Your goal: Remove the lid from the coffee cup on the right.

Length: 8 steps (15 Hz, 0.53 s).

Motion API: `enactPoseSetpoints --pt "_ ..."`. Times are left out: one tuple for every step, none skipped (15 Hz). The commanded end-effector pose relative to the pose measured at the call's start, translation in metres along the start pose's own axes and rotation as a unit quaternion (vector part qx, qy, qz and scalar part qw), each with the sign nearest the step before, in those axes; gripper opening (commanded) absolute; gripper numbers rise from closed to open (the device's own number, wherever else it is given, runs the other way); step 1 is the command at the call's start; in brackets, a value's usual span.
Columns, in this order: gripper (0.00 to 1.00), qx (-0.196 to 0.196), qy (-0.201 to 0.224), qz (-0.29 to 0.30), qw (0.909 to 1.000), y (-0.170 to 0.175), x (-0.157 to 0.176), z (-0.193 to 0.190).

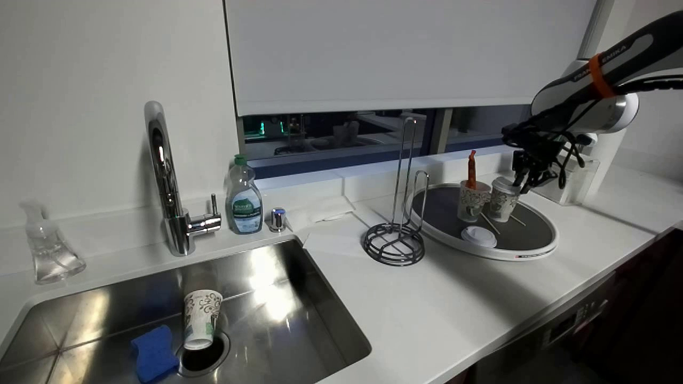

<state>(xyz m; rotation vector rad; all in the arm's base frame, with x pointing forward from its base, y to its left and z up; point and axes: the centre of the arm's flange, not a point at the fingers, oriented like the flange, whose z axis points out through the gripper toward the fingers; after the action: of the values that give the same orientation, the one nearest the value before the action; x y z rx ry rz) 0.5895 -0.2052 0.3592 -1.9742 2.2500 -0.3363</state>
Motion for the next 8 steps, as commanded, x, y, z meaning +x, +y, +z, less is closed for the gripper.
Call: enactPoseSetpoints --pt "0.03 -0.001 0.001 0.015 0.9999 -0.004 0.000 0.005" --pt "0.00 0.001 0.001 0.016 0.9999 -0.004 0.001 0.003" --pt "0.00 0.004 0.001 0.016 0.9999 -0.004 0.001 0.000" --pt "0.02 0.008 0.001 0.016 0.9998 -0.005 0.001 -0.004" --pt "0.02 0.011 0.001 0.016 0.9998 -0.006 0.002 -0.007" --pt "0.02 0.015 0.002 0.016 0.9998 -0.005 0.003 -0.012" --pt "0.02 0.019 0.002 0.015 0.9997 -0.005 0.004 -0.017" --pt "0.02 0.023 0.003 0.016 0.9996 -0.003 0.006 -0.023"
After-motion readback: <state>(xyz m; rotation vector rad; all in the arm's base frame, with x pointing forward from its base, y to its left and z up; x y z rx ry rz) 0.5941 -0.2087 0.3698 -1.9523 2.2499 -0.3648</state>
